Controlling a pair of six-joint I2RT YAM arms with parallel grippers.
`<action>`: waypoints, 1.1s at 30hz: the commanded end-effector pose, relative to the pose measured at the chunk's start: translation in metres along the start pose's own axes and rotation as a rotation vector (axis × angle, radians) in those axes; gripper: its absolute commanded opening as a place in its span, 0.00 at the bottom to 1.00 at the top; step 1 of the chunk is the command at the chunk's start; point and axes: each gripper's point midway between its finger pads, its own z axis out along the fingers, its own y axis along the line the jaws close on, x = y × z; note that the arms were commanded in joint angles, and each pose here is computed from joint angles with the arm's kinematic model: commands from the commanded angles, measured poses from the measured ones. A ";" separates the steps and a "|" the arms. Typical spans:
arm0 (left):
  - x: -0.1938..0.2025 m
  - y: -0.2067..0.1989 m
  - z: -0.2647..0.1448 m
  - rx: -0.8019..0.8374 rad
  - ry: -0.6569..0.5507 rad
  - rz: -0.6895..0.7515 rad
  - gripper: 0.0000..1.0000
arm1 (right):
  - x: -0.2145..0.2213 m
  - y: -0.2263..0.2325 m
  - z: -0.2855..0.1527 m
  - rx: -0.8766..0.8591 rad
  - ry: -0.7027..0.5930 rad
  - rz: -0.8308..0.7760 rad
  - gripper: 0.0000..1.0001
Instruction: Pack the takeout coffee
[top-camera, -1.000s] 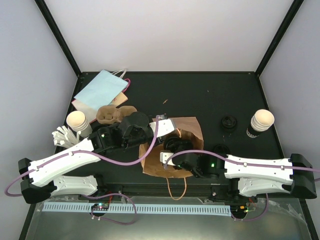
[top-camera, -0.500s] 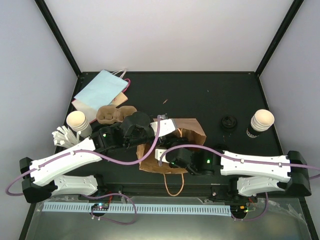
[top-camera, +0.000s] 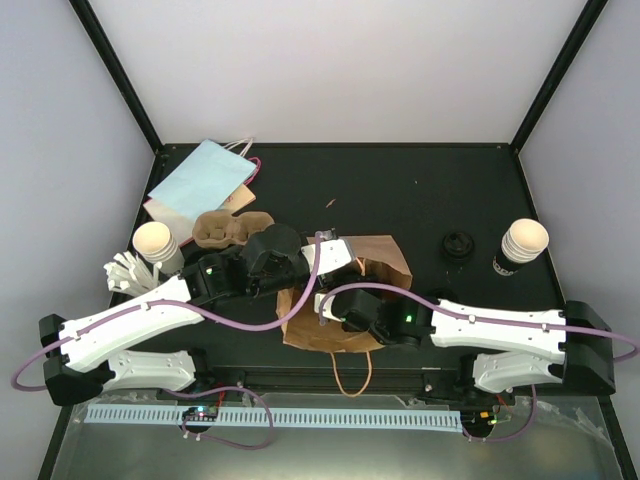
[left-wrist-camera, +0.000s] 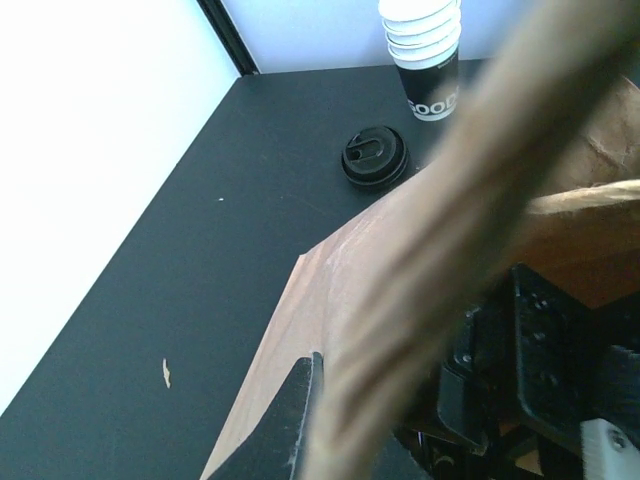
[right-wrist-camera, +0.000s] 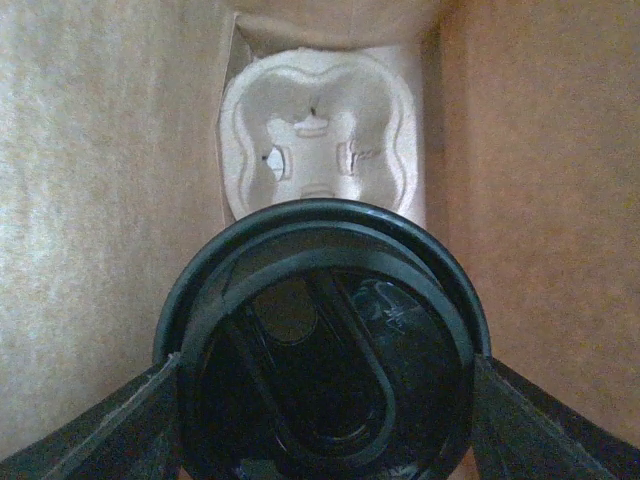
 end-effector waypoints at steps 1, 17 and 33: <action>-0.023 0.001 -0.008 0.005 -0.062 -0.022 0.02 | 0.004 0.003 0.014 0.007 -0.001 0.001 0.45; -0.019 -0.009 -0.004 0.056 -0.049 -0.038 0.02 | -0.002 -0.001 0.025 0.010 -0.013 0.030 0.42; -0.023 -0.012 -0.003 0.067 -0.057 -0.061 0.02 | -0.041 -0.021 0.018 0.062 -0.181 0.075 0.42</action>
